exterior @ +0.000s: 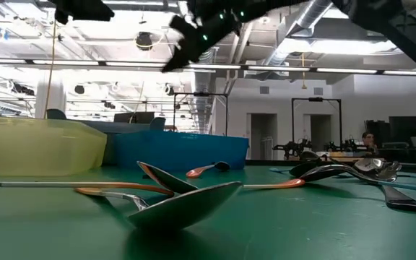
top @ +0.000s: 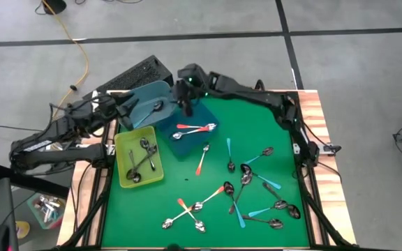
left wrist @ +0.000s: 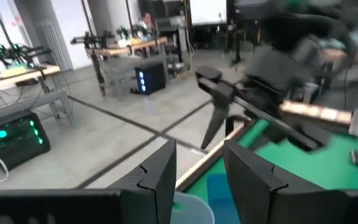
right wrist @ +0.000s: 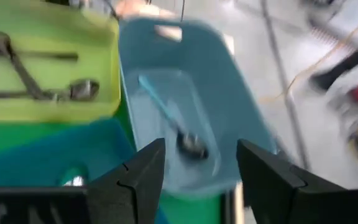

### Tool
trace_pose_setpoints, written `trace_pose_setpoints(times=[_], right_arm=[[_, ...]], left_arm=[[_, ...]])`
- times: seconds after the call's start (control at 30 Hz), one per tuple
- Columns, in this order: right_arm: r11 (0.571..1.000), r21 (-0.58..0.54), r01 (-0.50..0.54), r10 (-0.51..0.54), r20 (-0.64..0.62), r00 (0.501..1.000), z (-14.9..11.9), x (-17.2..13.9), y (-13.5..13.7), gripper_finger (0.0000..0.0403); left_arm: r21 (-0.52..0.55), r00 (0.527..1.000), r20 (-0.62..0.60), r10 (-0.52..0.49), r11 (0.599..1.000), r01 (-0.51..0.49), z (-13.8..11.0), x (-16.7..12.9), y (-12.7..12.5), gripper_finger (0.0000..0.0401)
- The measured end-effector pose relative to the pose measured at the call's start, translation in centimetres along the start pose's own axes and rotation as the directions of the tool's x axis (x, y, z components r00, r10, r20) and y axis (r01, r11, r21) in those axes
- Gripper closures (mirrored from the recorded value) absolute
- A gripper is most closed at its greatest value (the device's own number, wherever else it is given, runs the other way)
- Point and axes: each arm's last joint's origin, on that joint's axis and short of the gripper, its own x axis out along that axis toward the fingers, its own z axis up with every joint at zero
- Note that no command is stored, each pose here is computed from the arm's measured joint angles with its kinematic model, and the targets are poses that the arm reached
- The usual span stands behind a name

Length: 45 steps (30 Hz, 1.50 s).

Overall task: Sort silverware by color (type)
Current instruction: Put the blue spoon into the light blue bin

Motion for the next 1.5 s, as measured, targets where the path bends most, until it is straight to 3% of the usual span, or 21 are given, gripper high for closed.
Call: trace_pose_setpoints(times=[0.13, 0.3, 0.53, 0.73, 0.83, 0.93, 1.0, 1.07, 1.13, 1.23, 1.4, 1.5], right_arm=[[0.996, 0.073, -0.057, 0.060, -0.042, 0.997, -2.3, -0.5, -2.1, 0.0186], [0.994, 0.088, -0.062, 0.065, -0.032, 0.997, -3.8, -0.9, -4.1, 0.0186], [0.997, 0.067, -0.034, 0.034, 0.004, 0.999, -3.8, -1.0, -4.9, 0.0186], [0.998, 0.059, -0.019, 0.017, 0.039, 0.999, -3.2, -0.9, -4.7, 0.0186], [0.987, 0.148, -0.060, 0.064, -0.022, 0.998, -3.1, -0.9, -3.5, 0.0186], [0.960, 0.263, -0.095, 0.143, -0.171, 0.975, -3.1, -2.2, -1.7, 0.0186], [0.933, 0.355, -0.065, 0.181, -0.305, 0.935, -3.3, -3.2, -0.4, 0.0186], [0.902, 0.431, 0.028, 0.198, -0.470, 0.860, -3.9, -3.9, 1.1, 0.0186], [0.870, 0.476, 0.128, 0.235, -0.629, 0.741, -4.6, -4.6, 2.8, 0.0186], [0.834, 0.504, 0.224, 0.295, -0.751, 0.591, -4.9, -5.5, 5.2, 0.0186], [0.776, 0.470, 0.421, 0.249, -0.841, 0.479, -4.6, -5.1, 9.4, 0.0186], [0.776, 0.448, 0.444, 0.249, -0.865, 0.436, -4.5, -4.6, 12.4, 0.0186]], left_arm=[[0.081, 0.999, -0.039, 0.003, 0.997, 0.000, -0.3, 1.0, -0.5, 0.0279], [0.145, 0.994, -0.082, 0.076, 0.987, -0.063, -0.6, 2.1, -0.3, 0.0279], [0.136, 0.988, -0.116, 0.103, 0.987, -0.087, -0.9, 3.2, 0.4, 0.0279], [0.188, 0.980, -0.151, 0.131, 0.977, -0.102, -1.2, 4.2, 1.0, 0.0279], [0.174, 0.980, -0.185, 0.069, 0.984, -0.037, -1.6, 4.7, 1.1, 0.0279], [0.146, 0.979, -0.203, -0.028, 0.988, 0.059, -1.8, 4.9, 0.9, 0.0279], [0.137, 0.977, -0.205, -0.065, 0.986, 0.094, -1.8, 5.0, 0.8, 0.0279], [0.125, 0.975, -0.207, -0.076, 0.987, 0.104, -1.8, 5.0, 0.8, 0.0279], [0.111, 0.975, -0.206, -0.079, 0.988, 0.103, -1.8, 4.9, 0.7, 0.0279], [0.076, 0.975, -0.206, -0.081, 0.992, 0.098, -1.8, 4.9, 0.7, 0.0279], [0.005, 0.970, -0.203, -0.133, 0.991, 0.136, -1.8, 4.9, 0.6, 0.0279], [-0.037, 0.960, -0.206, -0.192, 0.981, 0.188, -1.9, 4.9, 0.4, 0.0279]])
